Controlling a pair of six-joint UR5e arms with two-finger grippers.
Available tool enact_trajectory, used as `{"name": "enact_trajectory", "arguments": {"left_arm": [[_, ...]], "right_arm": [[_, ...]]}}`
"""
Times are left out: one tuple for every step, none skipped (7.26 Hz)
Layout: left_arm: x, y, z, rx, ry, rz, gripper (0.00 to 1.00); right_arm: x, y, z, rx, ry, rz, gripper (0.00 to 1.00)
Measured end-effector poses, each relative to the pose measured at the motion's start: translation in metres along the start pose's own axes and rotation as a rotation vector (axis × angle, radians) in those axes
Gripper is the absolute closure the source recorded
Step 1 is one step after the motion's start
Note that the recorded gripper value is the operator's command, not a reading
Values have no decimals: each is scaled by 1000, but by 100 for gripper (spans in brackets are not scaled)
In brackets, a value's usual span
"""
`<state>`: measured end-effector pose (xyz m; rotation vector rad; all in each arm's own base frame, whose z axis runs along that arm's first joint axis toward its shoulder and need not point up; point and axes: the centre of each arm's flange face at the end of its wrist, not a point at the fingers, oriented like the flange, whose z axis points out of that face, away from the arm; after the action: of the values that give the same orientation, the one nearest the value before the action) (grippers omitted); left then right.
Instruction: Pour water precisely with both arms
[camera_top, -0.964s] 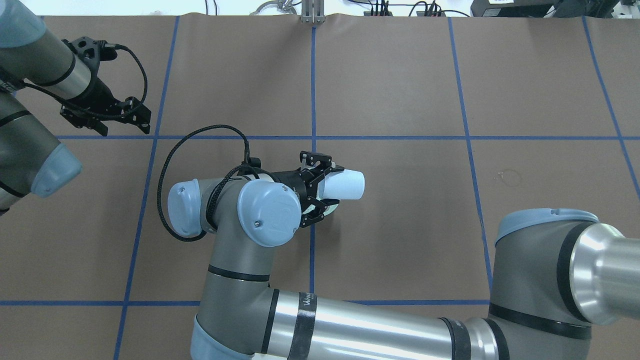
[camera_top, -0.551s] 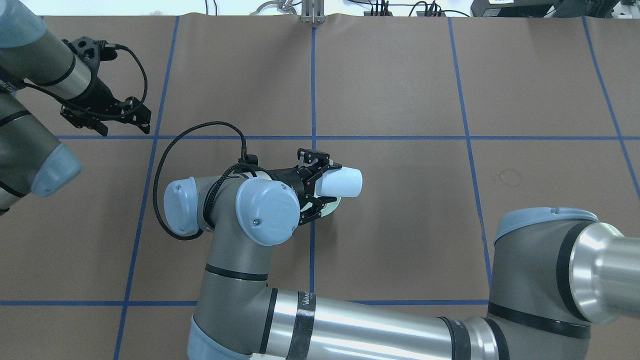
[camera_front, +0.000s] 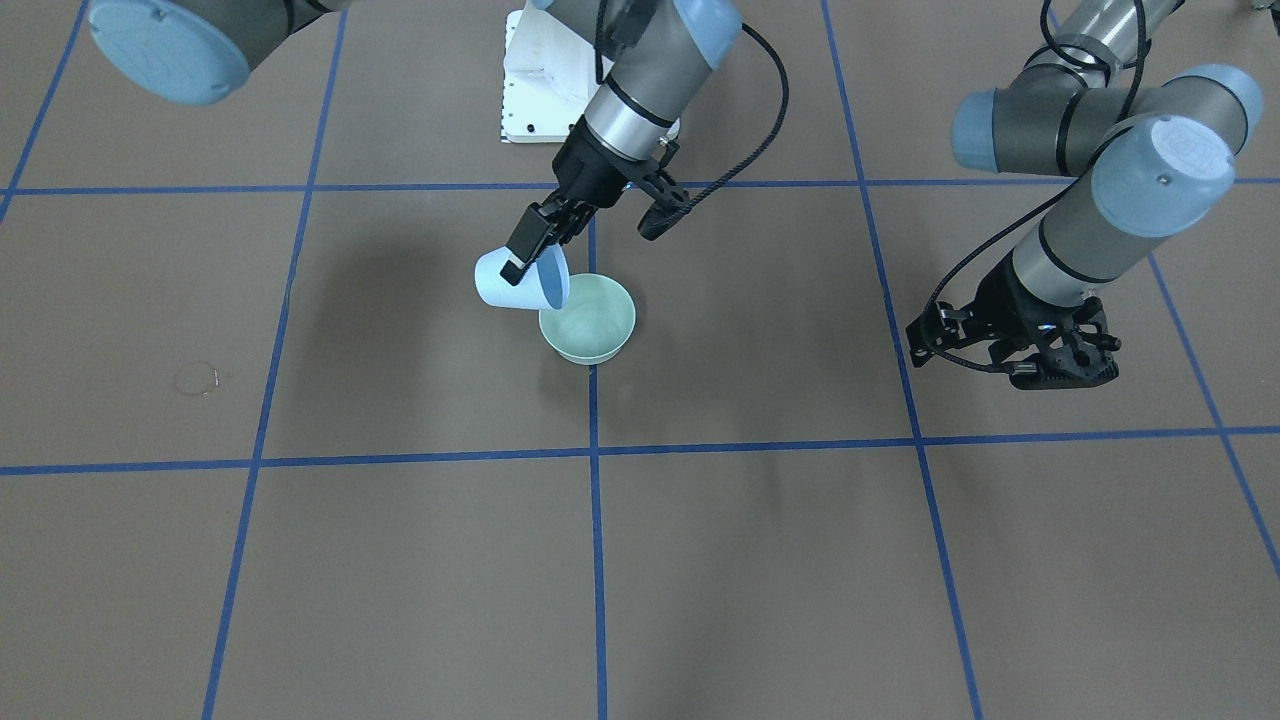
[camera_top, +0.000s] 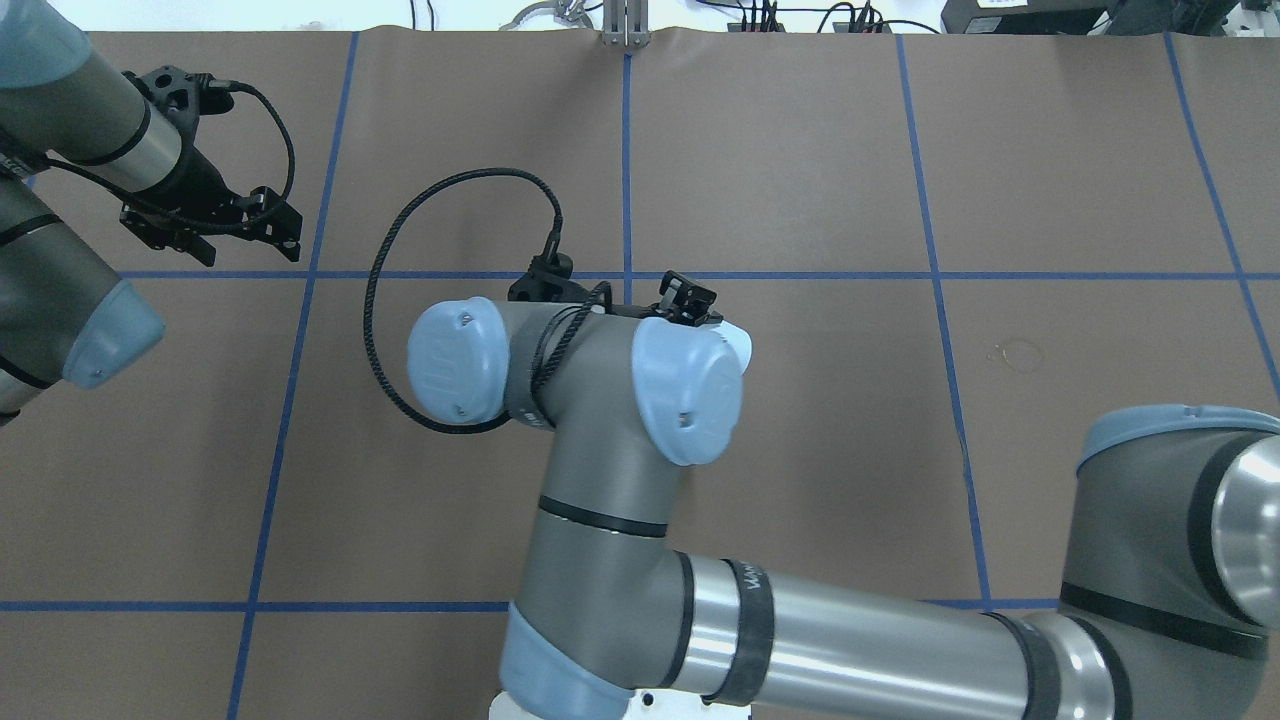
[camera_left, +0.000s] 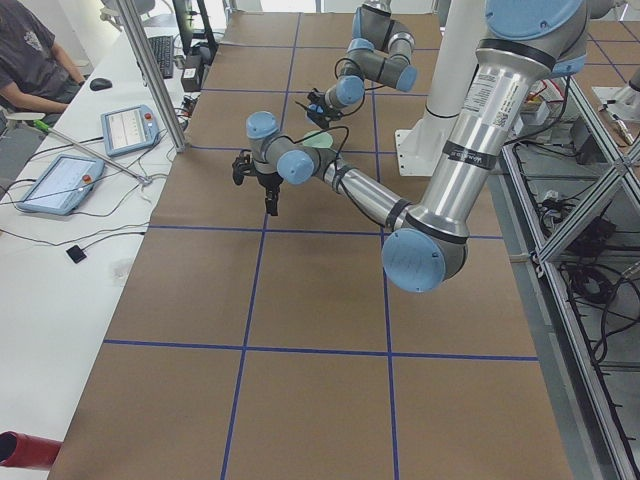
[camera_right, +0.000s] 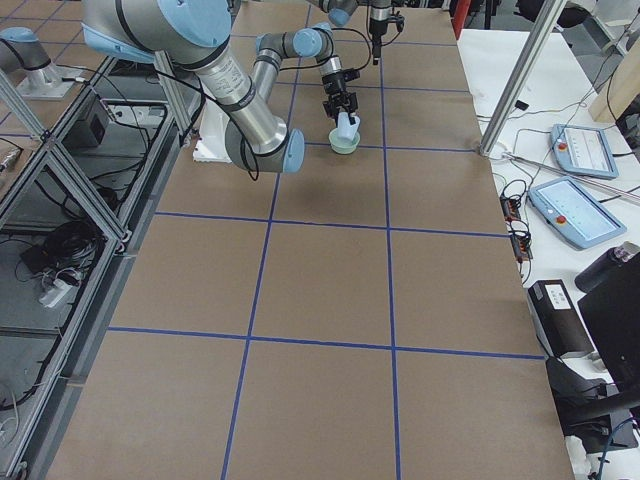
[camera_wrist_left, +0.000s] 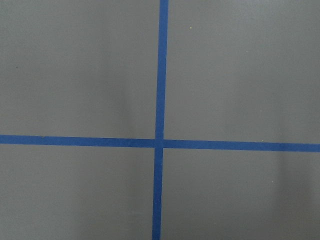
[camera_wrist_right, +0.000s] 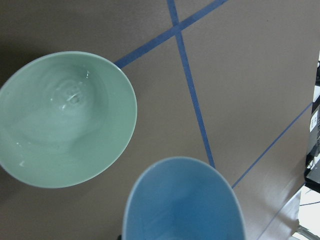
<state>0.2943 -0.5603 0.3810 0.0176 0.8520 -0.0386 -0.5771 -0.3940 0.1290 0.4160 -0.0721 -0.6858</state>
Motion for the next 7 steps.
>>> {"name": "enact_trajectory", "arguments": {"left_arm": [[1,-1,-1,4,1,2,1],[1,-2,-3,8,1,3,1],[1,-3,-5,13,1,2,1],[1,-4,-7,16,2,2,1],[3,-5,-9,21,4,4,1],[7,-7,-12,26,8,7,1],[9,-7,-14,28,10,9,1]], "right_arm": [[16,21,16,81,-50,121,94],[38,47,36,174,-102,216,94],[63,68,55,234,-128,274,93],[91,84,70,273,-149,323,93],[125,103,81,296,-183,373,93],[160,130,97,312,-223,421,96],[187,160,116,340,-255,464,96]]}}
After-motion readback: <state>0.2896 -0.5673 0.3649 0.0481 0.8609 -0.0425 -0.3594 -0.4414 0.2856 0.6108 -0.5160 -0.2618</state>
